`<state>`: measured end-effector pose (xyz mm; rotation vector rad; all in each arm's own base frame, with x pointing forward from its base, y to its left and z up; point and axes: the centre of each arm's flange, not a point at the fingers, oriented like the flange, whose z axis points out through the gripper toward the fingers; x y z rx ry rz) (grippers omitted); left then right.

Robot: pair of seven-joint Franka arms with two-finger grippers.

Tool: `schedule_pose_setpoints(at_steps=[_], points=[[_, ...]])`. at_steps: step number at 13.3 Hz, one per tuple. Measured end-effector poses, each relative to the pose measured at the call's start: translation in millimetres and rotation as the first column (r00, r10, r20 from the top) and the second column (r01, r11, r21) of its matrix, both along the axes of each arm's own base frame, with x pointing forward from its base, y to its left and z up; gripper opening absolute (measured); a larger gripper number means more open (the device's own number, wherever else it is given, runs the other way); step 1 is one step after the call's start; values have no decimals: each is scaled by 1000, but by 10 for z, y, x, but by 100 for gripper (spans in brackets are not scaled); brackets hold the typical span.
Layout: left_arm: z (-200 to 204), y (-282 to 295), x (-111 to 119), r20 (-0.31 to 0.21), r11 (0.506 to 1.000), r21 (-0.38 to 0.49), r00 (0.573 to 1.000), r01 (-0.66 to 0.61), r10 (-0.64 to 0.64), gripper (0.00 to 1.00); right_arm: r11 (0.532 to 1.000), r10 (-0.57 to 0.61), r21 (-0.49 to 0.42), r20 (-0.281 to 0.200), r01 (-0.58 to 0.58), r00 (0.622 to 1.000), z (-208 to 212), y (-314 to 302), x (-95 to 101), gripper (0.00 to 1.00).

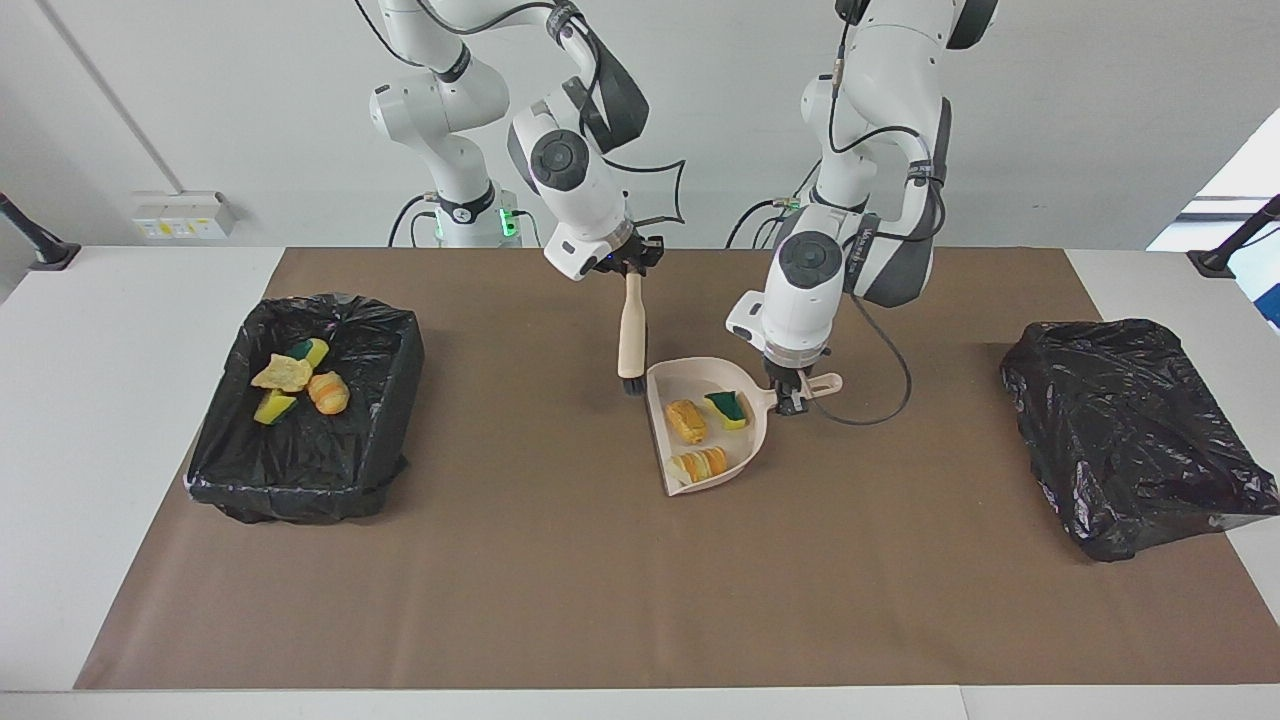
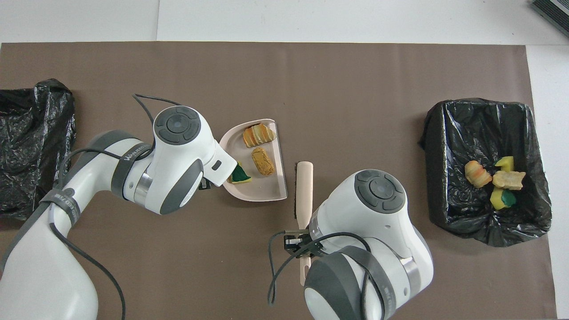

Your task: Sweep and dump trash in bin

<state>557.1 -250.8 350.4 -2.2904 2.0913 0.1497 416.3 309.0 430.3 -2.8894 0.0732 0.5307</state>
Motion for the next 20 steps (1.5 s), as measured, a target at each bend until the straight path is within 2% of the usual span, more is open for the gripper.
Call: schedule_pose_setpoints(at_steps=[2,4,7,9,13,15,17,20], points=[[115,313,174,15,1000,-9,1000,8,-8,33,1000,-27,-14,2,27,1000,140,49,-28,26],[254,825,346,24,999,-16,999,33,-32,33,999,-7,-34,-23,7,1000,79,214,-165,26],[565,1830,529,30,998,-22,998,61,-60,33,993,49,-106,-87,-59,995,-317,494,-514,26],[883,2499,570,19,1000,-17,1000,15,-15,33,989,52,-135,-113,-67,992,-554,498,-647,26],[1537,3889,513,65,996,-13,994,-89,90,33,985,31,-165,-115,-50,993,-892,415,-815,26],[1647,4590,373,88,988,-19,984,-152,154,33,986,26,-164,-100,-43,995,-947,391,-846,26],[1711,5078,301,106,988,-8,983,-153,153,33,987,25,-157,-83,-38,996,-944,402,-848,26],[1675,5633,251,133,983,89,980,-158,146,33,989,31,-144,-55,-39,998,-955,460,-874,26]])
